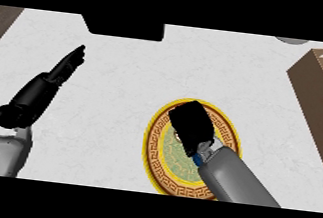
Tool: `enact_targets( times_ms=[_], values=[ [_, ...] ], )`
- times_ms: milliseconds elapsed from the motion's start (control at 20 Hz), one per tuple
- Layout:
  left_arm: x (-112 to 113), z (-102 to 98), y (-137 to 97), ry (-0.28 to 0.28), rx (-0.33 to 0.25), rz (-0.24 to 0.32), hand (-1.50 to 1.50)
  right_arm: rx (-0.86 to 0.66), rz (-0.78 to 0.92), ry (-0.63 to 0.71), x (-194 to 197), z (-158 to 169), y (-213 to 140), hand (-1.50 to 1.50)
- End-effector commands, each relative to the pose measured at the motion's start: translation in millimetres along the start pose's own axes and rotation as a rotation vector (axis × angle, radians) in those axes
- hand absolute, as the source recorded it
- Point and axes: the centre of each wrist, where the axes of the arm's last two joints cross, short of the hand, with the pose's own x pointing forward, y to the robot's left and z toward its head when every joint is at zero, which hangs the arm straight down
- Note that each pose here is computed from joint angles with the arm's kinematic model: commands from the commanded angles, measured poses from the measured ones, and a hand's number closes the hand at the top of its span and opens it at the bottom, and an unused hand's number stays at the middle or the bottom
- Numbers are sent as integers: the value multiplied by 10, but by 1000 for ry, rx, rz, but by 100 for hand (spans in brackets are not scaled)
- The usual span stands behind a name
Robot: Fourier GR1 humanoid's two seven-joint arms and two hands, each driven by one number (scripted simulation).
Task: Pick the cupcake from the plate and place it in the cardboard box
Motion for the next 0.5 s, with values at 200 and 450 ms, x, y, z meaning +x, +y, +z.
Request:
enact_targets(
  times_ms=[200, 450],
  values=[
    [18, 21, -3, -24, -14, -3, 0, -93, -282, 347, -1029, -257, -199, 150],
    [29, -26, 10, -44, -27, -15, 0, -208, -416, 563, -1717, -319, -494, 150]
  ],
)
